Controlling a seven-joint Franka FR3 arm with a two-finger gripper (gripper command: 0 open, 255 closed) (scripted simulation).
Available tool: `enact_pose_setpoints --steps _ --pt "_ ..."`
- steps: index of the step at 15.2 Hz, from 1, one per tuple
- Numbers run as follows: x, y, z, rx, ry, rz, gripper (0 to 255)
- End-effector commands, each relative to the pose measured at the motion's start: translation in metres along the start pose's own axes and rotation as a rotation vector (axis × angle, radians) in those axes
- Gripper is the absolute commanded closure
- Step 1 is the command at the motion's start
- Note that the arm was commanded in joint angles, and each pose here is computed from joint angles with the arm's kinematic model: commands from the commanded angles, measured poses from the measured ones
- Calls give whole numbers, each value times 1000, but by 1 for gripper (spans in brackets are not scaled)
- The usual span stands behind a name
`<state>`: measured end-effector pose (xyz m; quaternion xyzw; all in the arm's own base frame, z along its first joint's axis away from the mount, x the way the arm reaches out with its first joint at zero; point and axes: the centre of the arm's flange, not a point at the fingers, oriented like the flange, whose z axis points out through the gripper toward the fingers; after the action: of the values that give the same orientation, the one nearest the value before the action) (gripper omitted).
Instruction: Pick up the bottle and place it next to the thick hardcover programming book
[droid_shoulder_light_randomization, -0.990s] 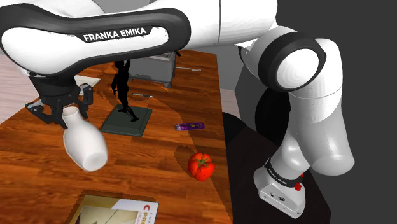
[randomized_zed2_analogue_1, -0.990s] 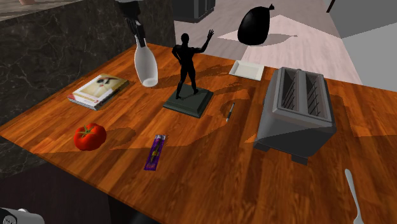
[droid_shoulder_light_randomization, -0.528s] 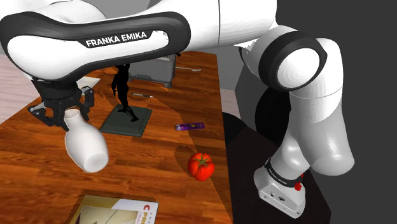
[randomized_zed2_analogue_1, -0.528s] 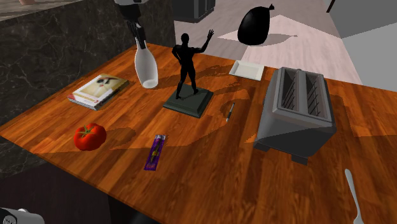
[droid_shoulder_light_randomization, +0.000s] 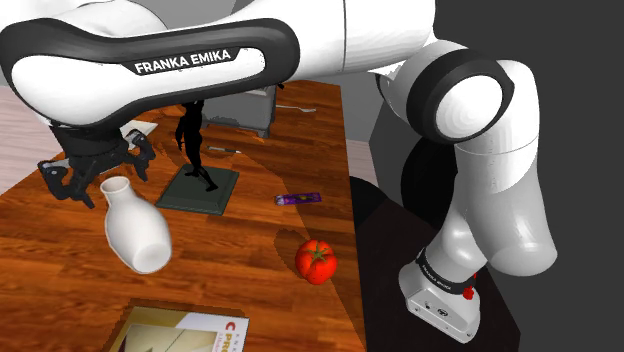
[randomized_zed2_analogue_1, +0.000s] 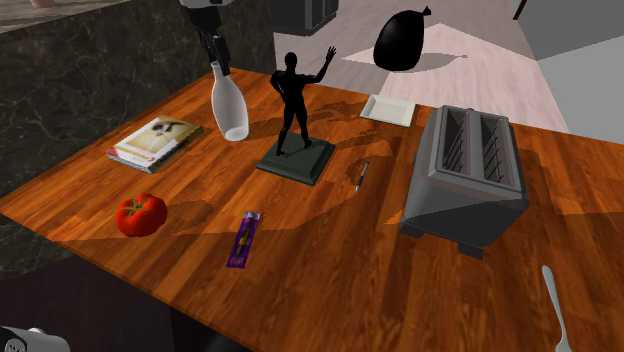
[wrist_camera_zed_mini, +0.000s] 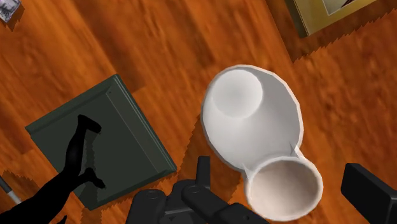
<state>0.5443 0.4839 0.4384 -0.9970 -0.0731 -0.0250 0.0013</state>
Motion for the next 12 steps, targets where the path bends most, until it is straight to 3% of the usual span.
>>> enact_pose_setpoints --steps 1,4,12 --pt "0 0 -13 0 0 0 0" --pt "0 0 -50 0 0 0 0" --pt "0 0 -50 0 0 0 0"
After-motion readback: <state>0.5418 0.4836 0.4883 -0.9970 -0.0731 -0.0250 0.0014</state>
